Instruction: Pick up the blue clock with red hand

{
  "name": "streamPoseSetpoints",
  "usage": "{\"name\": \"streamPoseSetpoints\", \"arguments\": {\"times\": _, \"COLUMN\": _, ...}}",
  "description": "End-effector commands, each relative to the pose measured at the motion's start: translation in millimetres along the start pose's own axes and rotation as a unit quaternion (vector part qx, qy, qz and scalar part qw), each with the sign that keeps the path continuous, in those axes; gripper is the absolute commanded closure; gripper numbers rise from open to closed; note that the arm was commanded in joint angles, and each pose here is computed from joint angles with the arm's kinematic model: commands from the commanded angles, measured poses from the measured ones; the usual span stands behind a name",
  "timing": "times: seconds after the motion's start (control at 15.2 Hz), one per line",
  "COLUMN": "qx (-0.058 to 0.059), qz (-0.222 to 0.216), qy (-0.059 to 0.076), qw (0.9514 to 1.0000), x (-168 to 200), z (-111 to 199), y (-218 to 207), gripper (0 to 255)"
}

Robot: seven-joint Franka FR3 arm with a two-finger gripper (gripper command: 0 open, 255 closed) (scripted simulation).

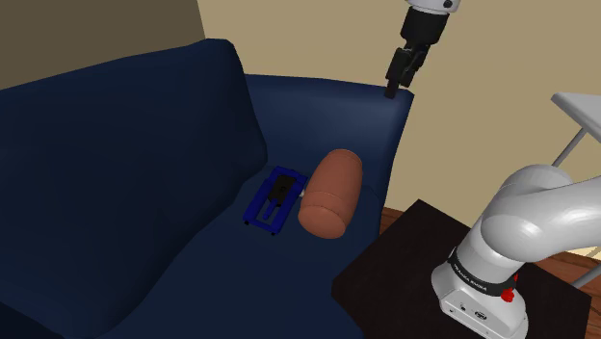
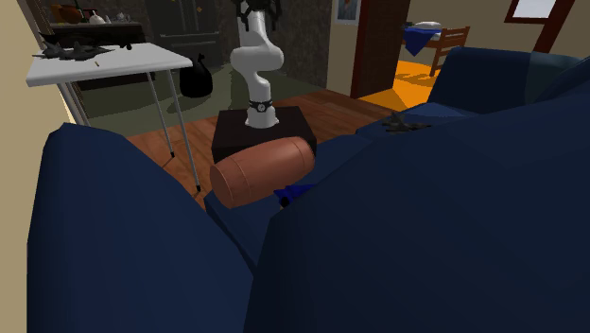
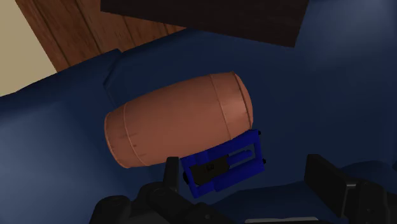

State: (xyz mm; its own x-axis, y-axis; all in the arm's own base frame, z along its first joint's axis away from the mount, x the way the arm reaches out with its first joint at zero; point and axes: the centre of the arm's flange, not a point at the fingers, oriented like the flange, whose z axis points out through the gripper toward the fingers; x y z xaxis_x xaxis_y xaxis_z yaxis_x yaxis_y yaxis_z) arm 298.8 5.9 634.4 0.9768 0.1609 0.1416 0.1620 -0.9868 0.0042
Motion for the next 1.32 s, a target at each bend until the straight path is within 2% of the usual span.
{"name": "streamPoseSetpoints", "arguments": {"times": 0.0, "qx": 0.000, "qz": 0.000, "qy": 0.000, "qw": 1.0000, "x": 0, "z": 0, "y": 0, "gripper": 0}}
{"name": "streamPoseSetpoints", "arguments": {"times": 1.25, "qx": 0.056, "qz": -0.012, "qy": -0.042, "qw": 0.9975, "x": 156, "z": 205, "y": 50, "gripper": 0}}
